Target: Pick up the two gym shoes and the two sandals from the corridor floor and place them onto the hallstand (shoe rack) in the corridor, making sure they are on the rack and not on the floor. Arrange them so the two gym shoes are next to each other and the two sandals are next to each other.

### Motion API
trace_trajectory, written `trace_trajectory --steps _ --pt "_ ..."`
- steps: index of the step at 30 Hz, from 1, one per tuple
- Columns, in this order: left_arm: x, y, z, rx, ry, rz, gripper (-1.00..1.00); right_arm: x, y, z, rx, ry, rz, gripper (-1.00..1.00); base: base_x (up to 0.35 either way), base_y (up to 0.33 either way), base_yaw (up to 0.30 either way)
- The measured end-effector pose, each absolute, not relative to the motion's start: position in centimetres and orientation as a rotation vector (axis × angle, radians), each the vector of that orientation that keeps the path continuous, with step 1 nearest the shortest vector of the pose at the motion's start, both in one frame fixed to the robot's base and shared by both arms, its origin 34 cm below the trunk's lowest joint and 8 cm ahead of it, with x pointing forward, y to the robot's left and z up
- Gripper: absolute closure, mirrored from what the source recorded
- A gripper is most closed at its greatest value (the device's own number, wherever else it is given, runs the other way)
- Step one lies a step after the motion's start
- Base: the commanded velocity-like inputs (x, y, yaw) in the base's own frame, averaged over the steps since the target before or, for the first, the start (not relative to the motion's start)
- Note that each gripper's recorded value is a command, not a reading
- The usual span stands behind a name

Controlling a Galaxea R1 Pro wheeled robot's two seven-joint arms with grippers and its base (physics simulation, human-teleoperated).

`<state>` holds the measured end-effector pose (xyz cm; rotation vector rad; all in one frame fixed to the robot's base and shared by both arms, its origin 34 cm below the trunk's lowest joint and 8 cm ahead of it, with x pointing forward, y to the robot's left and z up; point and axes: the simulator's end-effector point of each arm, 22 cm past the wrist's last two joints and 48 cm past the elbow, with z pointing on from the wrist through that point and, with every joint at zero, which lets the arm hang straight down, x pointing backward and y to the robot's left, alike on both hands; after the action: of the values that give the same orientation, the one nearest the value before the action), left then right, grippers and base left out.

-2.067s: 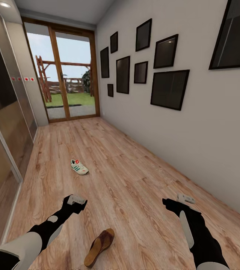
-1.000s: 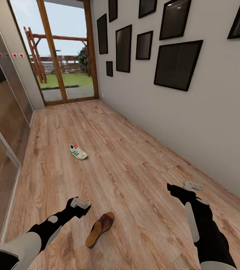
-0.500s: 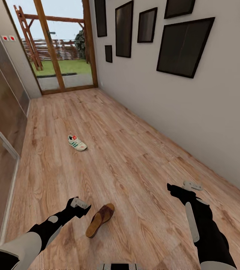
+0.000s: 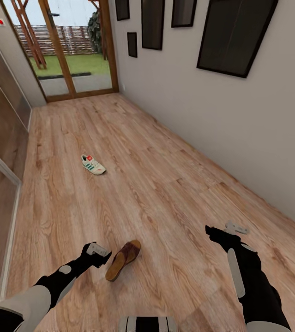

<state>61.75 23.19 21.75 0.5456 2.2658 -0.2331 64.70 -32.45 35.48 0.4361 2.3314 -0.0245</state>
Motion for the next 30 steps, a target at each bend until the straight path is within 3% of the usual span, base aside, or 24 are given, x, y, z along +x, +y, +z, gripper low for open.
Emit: trace_trajectory --steps 30 --pt "58.1 22.9 15.7 0.546 2.374 -0.276 -1.0 62.6 -32.5 29.0 0.446 2.442 -0.051 -1.0 0.0 0.0 -0.031"
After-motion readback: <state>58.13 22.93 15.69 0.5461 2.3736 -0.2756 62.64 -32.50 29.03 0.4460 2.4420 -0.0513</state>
